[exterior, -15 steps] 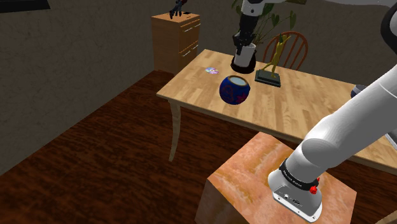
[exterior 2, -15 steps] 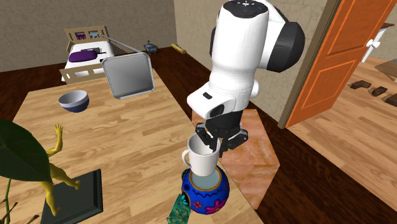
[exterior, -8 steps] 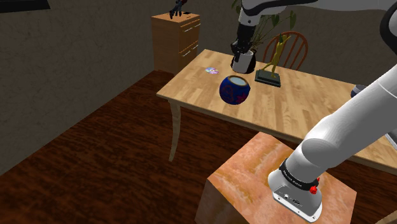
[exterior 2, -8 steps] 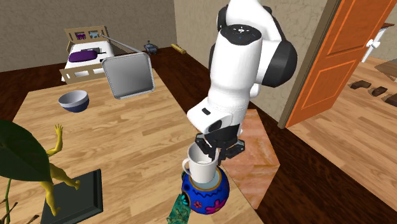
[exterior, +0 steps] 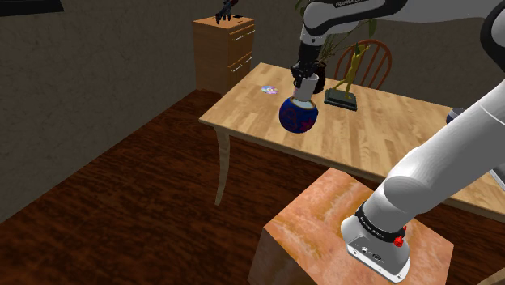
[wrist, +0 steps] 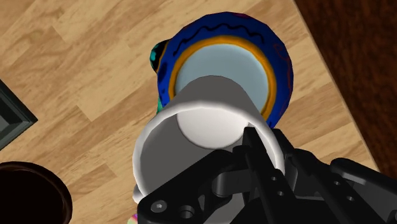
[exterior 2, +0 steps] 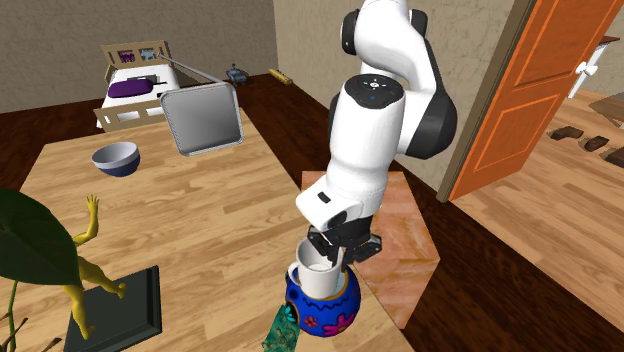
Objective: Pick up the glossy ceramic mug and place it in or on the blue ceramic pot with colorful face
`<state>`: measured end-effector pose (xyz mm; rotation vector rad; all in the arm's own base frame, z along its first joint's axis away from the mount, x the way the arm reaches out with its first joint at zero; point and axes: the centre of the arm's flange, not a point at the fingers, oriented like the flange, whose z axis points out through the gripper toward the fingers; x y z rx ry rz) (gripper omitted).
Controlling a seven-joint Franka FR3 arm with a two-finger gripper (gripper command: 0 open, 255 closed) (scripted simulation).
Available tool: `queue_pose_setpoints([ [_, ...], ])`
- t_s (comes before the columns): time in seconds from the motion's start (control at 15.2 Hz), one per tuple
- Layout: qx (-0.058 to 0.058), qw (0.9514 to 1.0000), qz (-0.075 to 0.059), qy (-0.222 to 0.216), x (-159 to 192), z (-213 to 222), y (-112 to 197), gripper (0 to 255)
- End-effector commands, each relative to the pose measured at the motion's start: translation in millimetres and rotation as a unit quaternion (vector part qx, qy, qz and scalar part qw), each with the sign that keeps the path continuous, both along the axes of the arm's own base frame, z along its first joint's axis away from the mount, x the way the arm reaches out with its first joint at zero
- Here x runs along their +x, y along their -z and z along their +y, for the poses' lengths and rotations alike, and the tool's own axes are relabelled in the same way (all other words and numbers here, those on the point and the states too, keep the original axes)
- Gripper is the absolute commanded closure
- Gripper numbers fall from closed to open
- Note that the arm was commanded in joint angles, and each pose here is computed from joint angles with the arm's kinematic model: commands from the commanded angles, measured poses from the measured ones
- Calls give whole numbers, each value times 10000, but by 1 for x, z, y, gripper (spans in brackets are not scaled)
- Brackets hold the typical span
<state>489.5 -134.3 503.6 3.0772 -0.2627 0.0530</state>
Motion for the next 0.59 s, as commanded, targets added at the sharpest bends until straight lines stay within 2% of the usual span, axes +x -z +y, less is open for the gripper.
queue_pose_setpoints([
  [0.0, -1, 10000, -4, 0, 0, 0, 2, 255],
  [0.33, -1, 10000, -4, 0, 0, 0, 2, 255],
  [0.4, -1, 10000, -4, 0, 0, 0, 2, 0],
  [0.53, -1, 10000, -4, 0, 0, 0, 2, 0],
])
